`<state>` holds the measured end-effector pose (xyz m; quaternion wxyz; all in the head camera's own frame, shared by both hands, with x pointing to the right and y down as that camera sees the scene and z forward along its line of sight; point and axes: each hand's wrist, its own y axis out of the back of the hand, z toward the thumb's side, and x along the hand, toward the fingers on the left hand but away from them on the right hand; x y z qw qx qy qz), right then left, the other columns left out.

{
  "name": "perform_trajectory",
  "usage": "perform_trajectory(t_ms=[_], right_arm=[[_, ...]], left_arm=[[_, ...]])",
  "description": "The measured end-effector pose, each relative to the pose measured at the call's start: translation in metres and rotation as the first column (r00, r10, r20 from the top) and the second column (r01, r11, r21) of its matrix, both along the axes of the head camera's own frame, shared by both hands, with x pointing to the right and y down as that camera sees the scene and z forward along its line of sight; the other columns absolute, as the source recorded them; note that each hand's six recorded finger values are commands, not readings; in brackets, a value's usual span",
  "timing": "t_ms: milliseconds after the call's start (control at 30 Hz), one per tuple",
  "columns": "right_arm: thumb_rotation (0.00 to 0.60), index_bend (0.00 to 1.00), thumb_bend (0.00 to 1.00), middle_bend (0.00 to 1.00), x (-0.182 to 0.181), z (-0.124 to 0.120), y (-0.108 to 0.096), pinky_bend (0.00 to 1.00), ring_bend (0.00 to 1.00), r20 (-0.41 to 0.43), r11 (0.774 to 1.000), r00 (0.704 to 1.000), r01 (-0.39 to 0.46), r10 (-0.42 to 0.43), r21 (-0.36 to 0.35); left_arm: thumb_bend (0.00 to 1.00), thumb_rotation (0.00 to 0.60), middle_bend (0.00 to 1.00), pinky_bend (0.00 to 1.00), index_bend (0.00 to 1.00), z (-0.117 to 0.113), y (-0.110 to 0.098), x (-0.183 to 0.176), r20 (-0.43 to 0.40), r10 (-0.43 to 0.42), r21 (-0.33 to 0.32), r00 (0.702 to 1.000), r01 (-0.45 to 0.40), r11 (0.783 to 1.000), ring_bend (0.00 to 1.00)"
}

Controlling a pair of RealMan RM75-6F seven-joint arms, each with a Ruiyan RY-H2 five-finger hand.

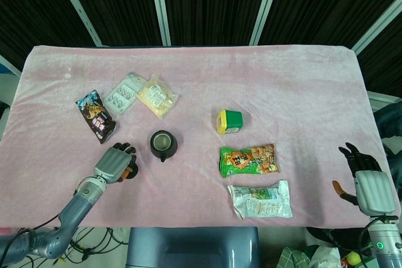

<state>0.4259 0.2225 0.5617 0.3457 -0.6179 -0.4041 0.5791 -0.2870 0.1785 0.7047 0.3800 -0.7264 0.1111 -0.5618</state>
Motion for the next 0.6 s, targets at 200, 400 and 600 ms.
perform_trajectory(t_ms=[200, 400, 600], right_arm=[[0.6, 0.17, 0.21, 0.08, -0.0005, 0.0, 0.0001, 0.18, 0.21, 0.0, 1.0, 1.0, 0.001, -0.001, 0.0], [0.6, 0.17, 0.21, 0.08, -0.0013, 0.0003, 0.0006, 0.18, 0.21, 0.0, 1.0, 1.0, 0.006, -0.006, -0.001], [0.6, 0.17, 0.21, 0.08, -0.0009, 0.0013, 0.0002, 0.18, 0.21, 0.002, 1.0, 1.0, 0.0, 0.0, -0.005]], left_arm=[[0.42, 0.6, 0.25, 0.2, 0.55, 0.0008, 0.0002, -0.0016, 0.001, -0.004, 0.005, 1.0, 0.004, 1.0, 0.13], [0.42, 0.6, 0.25, 0.2, 0.55, -0.0003, 0.001, -0.0014, -0.006, -0.008, 0.015, 1.0, 0.008, 1.0, 0.13], [0.44, 0.6, 0.25, 0.2, 0.55, 0.0005, 0.0009, -0.0019, -0.007, 0.0, 0.026, 1.0, 0.0, 1.0, 0.13]])
